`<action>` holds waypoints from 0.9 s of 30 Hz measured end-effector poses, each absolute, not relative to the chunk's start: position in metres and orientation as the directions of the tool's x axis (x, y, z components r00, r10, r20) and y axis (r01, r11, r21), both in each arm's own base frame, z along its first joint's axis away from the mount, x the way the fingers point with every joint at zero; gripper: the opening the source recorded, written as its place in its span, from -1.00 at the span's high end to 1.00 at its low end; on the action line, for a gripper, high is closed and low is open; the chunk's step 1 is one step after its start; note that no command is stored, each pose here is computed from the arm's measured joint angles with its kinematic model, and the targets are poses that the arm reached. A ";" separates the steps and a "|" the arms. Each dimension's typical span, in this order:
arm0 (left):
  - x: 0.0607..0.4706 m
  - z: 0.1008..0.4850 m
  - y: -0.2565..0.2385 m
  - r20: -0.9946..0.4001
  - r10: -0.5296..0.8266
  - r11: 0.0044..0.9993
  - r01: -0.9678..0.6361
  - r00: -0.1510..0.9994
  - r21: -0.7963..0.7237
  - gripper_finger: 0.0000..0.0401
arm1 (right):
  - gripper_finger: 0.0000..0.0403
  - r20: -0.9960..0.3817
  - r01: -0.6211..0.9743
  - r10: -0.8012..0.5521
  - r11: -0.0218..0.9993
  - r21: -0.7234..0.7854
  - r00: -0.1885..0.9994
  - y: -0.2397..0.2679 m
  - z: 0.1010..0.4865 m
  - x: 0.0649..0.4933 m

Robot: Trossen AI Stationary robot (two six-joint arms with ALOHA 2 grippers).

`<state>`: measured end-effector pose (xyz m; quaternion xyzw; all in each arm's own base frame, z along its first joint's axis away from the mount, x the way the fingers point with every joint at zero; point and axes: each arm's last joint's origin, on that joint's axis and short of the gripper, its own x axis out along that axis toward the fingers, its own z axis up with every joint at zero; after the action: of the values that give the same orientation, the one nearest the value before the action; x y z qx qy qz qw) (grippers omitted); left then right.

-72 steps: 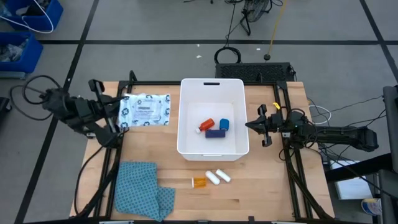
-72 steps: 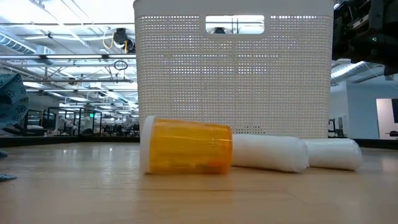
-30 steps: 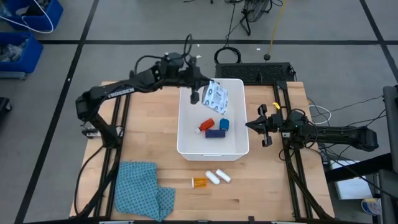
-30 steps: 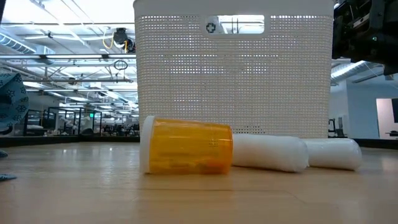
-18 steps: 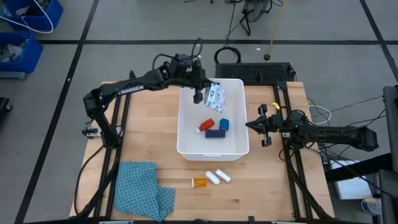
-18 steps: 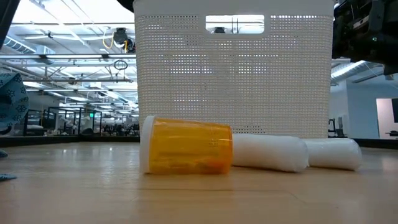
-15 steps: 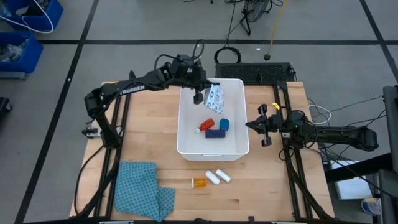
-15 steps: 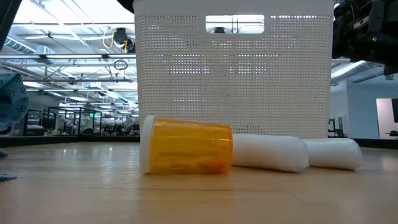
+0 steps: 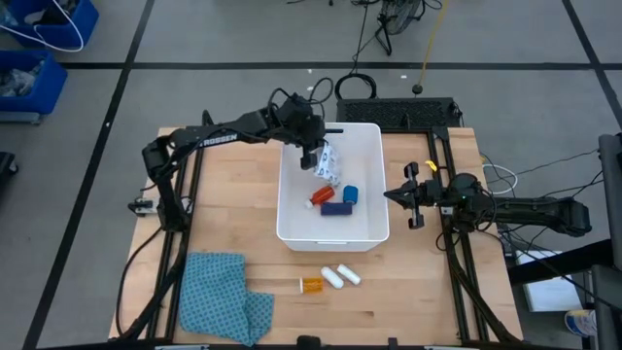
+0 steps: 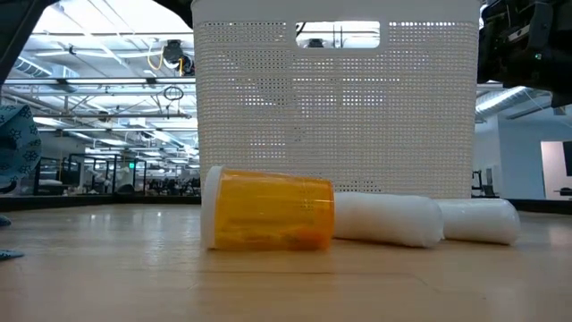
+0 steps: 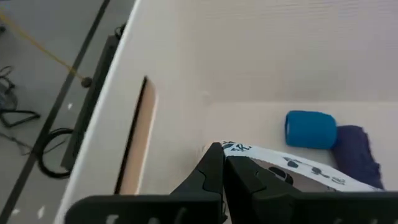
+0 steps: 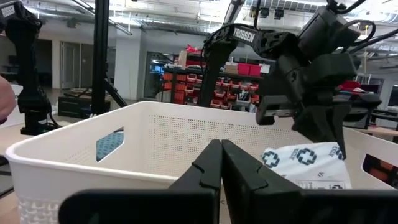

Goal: Pick & place medical supplies in basket/bin
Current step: Put the white mailer bag into the white bin

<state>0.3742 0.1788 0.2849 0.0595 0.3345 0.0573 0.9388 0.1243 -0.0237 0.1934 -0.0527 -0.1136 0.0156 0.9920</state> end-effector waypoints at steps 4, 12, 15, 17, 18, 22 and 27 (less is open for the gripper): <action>0.371 0.282 0.179 -0.657 0.169 0.985 -0.100 0.735 0.142 1.00 | 1.00 0.224 -0.018 0.042 0.994 -0.112 0.974 -0.024 0.193 0.124; 0.364 0.277 0.180 -0.715 0.158 0.987 -0.110 0.681 0.113 1.00 | 1.00 0.224 -0.015 0.042 0.993 -0.120 0.974 -0.024 0.193 0.124; 0.364 0.277 0.180 -0.717 0.154 0.988 -0.110 0.679 0.108 0.99 | 1.00 0.224 -0.015 0.042 0.993 -0.120 0.974 -0.024 0.193 0.124; 0.363 0.277 0.180 -0.723 0.149 0.989 -0.110 0.675 0.101 1.00 | 1.00 0.224 -0.016 0.042 0.993 -0.119 0.974 -0.024 0.193 0.124; 0.363 0.276 0.179 -0.728 0.146 0.989 -0.109 0.670 0.098 1.00 | 1.00 0.224 -0.016 0.042 0.993 -0.119 0.974 -0.024 0.193 0.124; 0.362 0.275 0.178 -0.740 0.136 0.990 -0.107 0.658 0.087 0.97 | 1.00 0.224 -0.017 0.042 0.993 -0.114 0.974 -0.024 0.193 0.124; 0.363 0.275 0.175 -0.744 0.127 0.992 -0.096 0.656 0.085 0.89 | 1.00 0.224 -0.017 0.042 0.994 -0.112 0.974 -0.024 0.193 0.124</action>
<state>0.3627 0.1750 0.2752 0.0190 0.4099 0.0614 0.9099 0.1243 -0.0238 0.1934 -0.0548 -0.1136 0.0150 0.9919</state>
